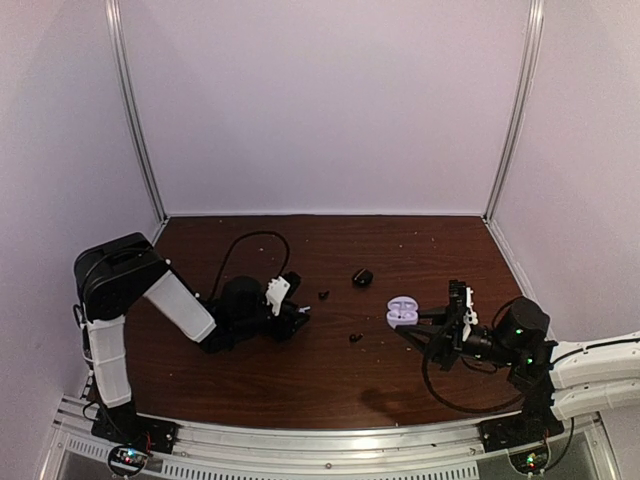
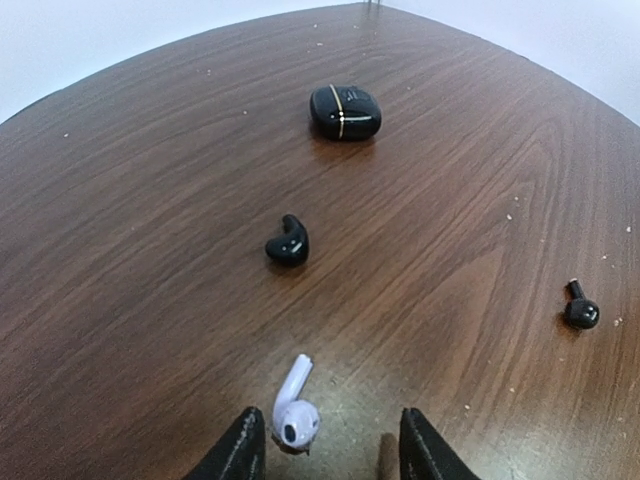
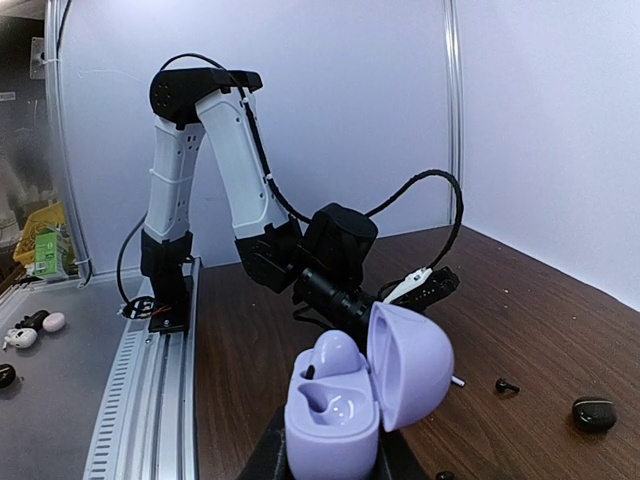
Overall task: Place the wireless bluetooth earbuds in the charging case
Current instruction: Pick up the right earbud from the center of the board.
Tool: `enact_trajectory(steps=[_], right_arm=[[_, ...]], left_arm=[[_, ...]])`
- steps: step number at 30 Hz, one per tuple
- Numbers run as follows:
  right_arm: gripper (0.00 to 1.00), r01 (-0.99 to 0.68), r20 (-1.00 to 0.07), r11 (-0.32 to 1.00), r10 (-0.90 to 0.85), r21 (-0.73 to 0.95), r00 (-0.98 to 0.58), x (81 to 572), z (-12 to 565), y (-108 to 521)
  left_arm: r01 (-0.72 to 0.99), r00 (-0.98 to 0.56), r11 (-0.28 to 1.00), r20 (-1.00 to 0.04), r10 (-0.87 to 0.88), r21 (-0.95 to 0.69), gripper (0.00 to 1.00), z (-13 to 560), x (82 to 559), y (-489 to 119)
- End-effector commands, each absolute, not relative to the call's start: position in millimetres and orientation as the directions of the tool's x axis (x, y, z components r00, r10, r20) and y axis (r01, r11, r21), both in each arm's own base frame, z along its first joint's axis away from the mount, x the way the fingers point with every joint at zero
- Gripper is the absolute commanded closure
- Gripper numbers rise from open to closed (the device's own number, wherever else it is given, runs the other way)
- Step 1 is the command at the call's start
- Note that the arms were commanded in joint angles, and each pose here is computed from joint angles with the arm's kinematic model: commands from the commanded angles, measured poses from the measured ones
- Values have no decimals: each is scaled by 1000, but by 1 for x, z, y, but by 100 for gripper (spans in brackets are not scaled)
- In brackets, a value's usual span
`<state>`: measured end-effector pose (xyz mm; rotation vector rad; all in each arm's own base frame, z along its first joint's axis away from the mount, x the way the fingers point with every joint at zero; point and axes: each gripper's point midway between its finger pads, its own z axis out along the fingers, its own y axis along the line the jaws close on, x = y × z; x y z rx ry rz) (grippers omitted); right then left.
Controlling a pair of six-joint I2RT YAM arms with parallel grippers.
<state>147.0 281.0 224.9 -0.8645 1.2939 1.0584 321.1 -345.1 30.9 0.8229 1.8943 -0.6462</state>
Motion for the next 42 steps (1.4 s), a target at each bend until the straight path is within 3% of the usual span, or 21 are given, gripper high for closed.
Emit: enact_trajectory(steps=[1,22,32,42], right_arm=[[90,-946,-991,316,125,77,-39,148,222,277],[90,-945,-992,317,115,76,-41,148,220,278],[90,-944,-993,321,110,77,-43,149,217,278],[90,-945,-994,319,97,76,-47,150,213,280]], left_arm=[[774,-330,630,-893,307,-69,53,25,330,-351],[757,-364,651,-864,347,-57,66,5,339,-340],[772,-349,635,-859,376,-36,77,3,338,-341],[784,-329,619,-875,355,-44,83,33,331,-340]])
